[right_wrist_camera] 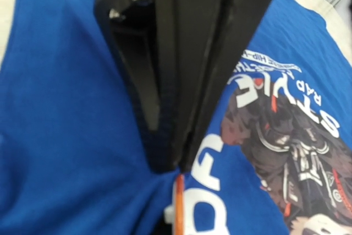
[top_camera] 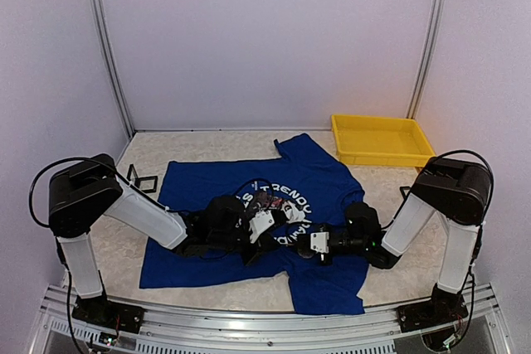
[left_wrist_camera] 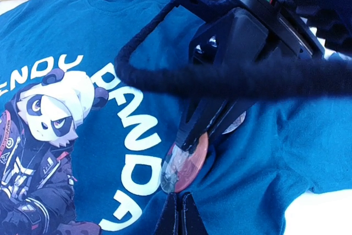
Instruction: Pin the brooch onto the clothing
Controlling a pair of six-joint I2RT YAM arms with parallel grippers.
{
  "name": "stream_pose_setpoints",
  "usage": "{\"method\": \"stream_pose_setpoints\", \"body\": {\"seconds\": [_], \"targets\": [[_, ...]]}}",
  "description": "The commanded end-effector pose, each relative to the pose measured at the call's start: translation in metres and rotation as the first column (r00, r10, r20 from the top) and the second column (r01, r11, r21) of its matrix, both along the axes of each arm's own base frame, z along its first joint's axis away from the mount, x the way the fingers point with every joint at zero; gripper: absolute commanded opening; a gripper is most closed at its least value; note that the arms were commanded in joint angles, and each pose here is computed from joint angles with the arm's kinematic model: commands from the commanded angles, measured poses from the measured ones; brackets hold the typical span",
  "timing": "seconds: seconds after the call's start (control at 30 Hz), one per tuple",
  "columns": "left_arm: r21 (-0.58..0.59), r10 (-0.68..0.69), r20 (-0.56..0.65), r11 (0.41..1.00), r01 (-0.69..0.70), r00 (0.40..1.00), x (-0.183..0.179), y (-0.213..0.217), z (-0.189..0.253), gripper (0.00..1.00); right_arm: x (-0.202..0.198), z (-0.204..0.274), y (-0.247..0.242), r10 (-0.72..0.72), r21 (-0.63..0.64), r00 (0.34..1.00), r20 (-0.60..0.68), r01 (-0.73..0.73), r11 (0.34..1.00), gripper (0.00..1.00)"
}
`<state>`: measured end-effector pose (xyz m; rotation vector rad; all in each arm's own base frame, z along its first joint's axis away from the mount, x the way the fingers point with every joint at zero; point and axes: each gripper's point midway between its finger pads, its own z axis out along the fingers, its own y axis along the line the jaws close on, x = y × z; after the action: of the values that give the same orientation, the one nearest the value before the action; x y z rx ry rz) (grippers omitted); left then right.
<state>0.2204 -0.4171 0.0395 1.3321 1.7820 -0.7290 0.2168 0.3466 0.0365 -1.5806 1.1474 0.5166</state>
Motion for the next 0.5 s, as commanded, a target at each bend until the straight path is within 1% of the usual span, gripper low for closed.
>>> {"method": "stream_pose_setpoints", "body": {"seconds": [0.0,0.03,0.07,0.2,0.23,0.3,0.47], "targets": [[-0.009,-0.021,0.008,1.000,0.021,1.000,-0.002,-0.001,0.000,0.00,-0.014,0.005,0.001,0.050,0.066,0.994,-0.094,-0.044,0.997,0.00],[0.000,-0.026,0.008,1.000,0.026,1.000,-0.002,0.000,-0.002,0.01,-0.014,0.005,0.001,0.051,0.070,0.993,-0.102,-0.044,0.997,0.00],[0.007,-0.030,0.010,1.000,0.030,0.999,-0.003,0.000,-0.003,0.05,-0.015,0.006,0.001,0.057,0.074,0.992,-0.110,-0.049,0.996,0.00],[0.031,-0.051,0.028,0.998,0.050,0.998,-0.005,0.006,0.000,0.30,-0.015,0.009,0.003,0.054,0.100,0.989,-0.140,-0.040,0.994,0.00],[0.030,-0.054,0.030,0.998,0.053,0.998,-0.004,0.007,0.003,0.34,-0.014,0.011,0.003,0.052,0.109,0.988,-0.145,-0.037,0.993,0.00],[0.015,-0.065,0.018,0.998,0.064,0.998,-0.003,0.009,0.011,0.36,-0.013,0.012,0.004,0.052,0.117,0.986,-0.159,-0.034,0.993,0.00],[-0.044,-0.086,0.003,0.995,0.086,0.996,0.002,0.010,0.027,0.31,-0.014,0.017,0.005,0.056,0.143,0.983,-0.174,-0.031,0.989,0.00]]}}
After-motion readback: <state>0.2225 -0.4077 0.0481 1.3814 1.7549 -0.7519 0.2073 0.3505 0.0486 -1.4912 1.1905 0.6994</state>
